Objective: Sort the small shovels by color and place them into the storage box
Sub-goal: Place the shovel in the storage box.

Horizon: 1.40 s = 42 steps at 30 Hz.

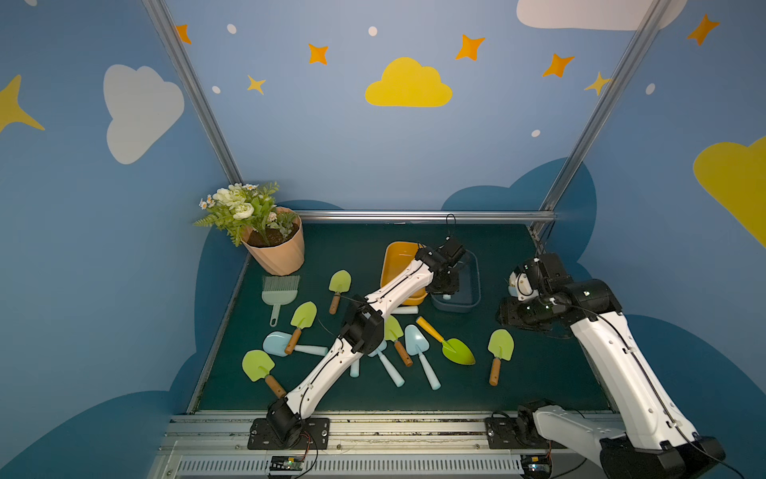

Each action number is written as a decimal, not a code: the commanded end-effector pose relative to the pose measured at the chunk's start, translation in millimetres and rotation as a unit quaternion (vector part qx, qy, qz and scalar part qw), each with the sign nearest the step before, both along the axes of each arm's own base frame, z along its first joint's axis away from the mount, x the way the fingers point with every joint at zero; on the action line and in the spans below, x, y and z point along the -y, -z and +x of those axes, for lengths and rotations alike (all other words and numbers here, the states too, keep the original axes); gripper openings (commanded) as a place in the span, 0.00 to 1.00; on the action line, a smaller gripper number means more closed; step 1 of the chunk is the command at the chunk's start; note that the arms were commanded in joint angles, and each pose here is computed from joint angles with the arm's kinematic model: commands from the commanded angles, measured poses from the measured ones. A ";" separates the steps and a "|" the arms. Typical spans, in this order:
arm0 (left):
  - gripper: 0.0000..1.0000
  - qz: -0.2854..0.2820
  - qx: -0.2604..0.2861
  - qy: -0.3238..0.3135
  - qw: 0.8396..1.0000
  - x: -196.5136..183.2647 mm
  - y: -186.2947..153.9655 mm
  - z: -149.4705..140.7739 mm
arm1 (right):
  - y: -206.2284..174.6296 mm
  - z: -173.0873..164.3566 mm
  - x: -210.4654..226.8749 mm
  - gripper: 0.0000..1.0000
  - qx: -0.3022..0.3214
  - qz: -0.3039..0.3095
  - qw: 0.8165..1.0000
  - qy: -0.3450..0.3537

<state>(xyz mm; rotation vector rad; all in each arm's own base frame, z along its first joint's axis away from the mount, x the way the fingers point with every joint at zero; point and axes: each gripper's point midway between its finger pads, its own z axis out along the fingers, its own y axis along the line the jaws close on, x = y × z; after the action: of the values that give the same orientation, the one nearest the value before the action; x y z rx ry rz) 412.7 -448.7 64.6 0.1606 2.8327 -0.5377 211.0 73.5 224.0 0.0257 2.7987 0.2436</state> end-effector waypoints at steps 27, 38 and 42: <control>0.17 0.009 -0.027 0.006 1.000 2.9 37.2 -4.0 | 6.6 -2.7 1.2 0.61 -0.009 0.002 1.000 0.000; 0.22 0.001 -0.017 0.009 1.000 4.8 25.1 -2.6 | 5.1 -3.1 1.4 0.61 -0.007 0.003 1.000 0.001; 0.28 -0.007 0.003 0.018 1.000 8.4 5.2 -1.6 | 3.5 -2.9 1.1 0.61 -0.005 0.006 1.000 0.005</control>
<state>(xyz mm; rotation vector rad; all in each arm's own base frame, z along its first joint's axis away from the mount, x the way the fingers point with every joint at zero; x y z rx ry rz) 411.3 -455.1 39.0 0.1802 2.8593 -0.5483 209.6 73.0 218.3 0.0349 2.8152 0.2497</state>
